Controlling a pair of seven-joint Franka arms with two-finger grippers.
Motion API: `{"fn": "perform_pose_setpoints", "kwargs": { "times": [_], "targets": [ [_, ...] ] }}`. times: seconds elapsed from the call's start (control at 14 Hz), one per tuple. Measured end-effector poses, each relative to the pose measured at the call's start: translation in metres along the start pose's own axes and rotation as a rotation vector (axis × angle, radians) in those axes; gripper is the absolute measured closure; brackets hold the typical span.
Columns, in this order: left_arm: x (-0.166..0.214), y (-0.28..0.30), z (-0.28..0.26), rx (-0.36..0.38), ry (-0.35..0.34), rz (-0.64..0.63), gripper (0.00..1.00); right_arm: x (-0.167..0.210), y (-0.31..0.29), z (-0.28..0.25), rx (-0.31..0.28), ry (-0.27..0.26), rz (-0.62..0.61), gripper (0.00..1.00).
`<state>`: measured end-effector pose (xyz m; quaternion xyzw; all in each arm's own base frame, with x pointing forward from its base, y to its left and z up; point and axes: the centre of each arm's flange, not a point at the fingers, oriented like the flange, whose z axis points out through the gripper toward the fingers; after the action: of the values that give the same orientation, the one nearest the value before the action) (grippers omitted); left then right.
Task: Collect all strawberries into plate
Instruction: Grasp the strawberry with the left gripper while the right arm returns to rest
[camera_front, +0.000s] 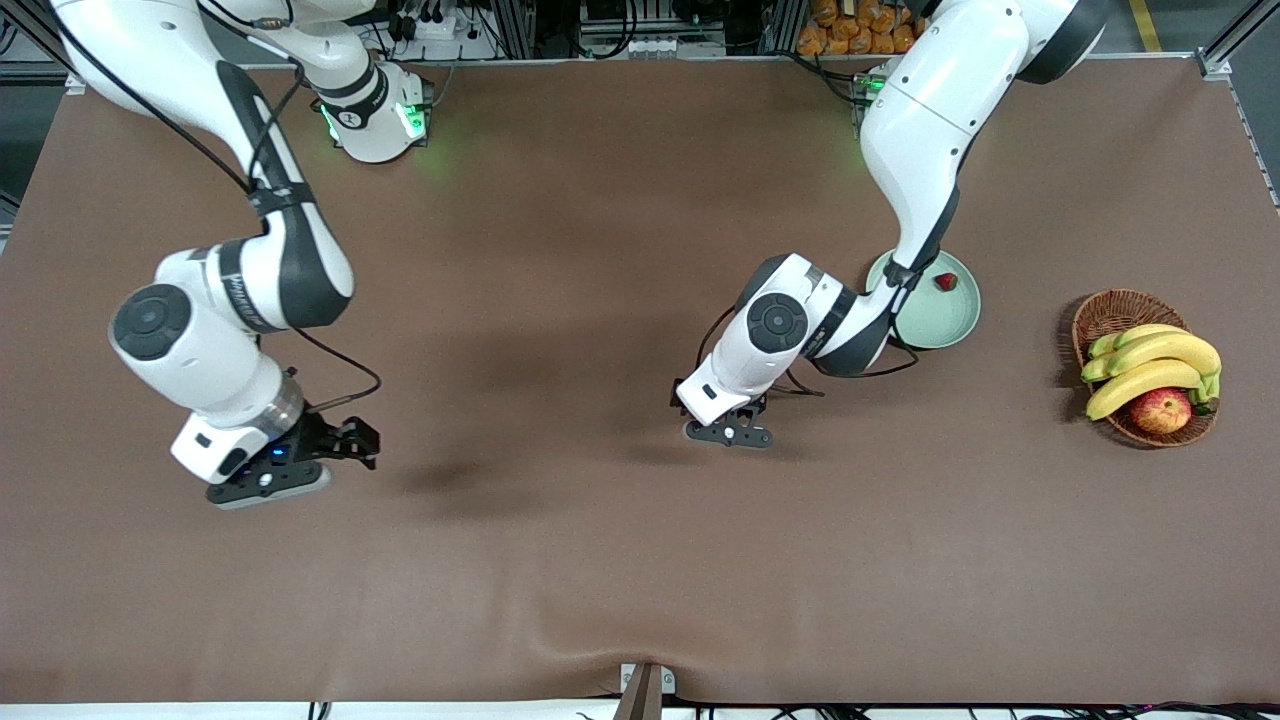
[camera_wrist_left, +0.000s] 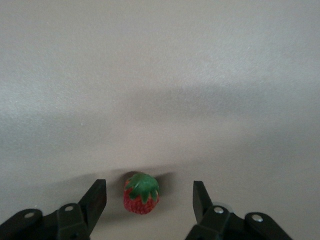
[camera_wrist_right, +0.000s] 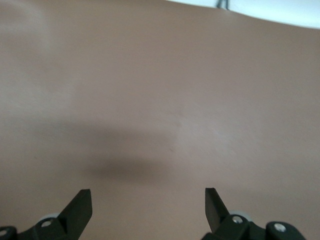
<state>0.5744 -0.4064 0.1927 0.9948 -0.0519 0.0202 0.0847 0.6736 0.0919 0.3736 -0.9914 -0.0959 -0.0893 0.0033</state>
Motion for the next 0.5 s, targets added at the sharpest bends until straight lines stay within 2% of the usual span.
{"fn": "perform_pose_setpoints", "kwargs": {
  "times": [0.21,0.43,0.5],
  "targets": [
    [0.0,-0.002,0.002,0.002,0.0,-0.002,0.25,-0.015,0.039,-0.031,-0.006,-0.082,0.056,0.0],
    [0.0,-0.002,0.003,0.003,-0.002,-0.002,0.49,-0.028,0.046,-0.07,-0.007,-0.127,0.071,0.0],
    [-0.001,-0.002,0.005,0.004,-0.005,-0.002,0.5,-0.031,0.046,-0.082,-0.007,-0.136,0.072,0.0]
  ]
}}
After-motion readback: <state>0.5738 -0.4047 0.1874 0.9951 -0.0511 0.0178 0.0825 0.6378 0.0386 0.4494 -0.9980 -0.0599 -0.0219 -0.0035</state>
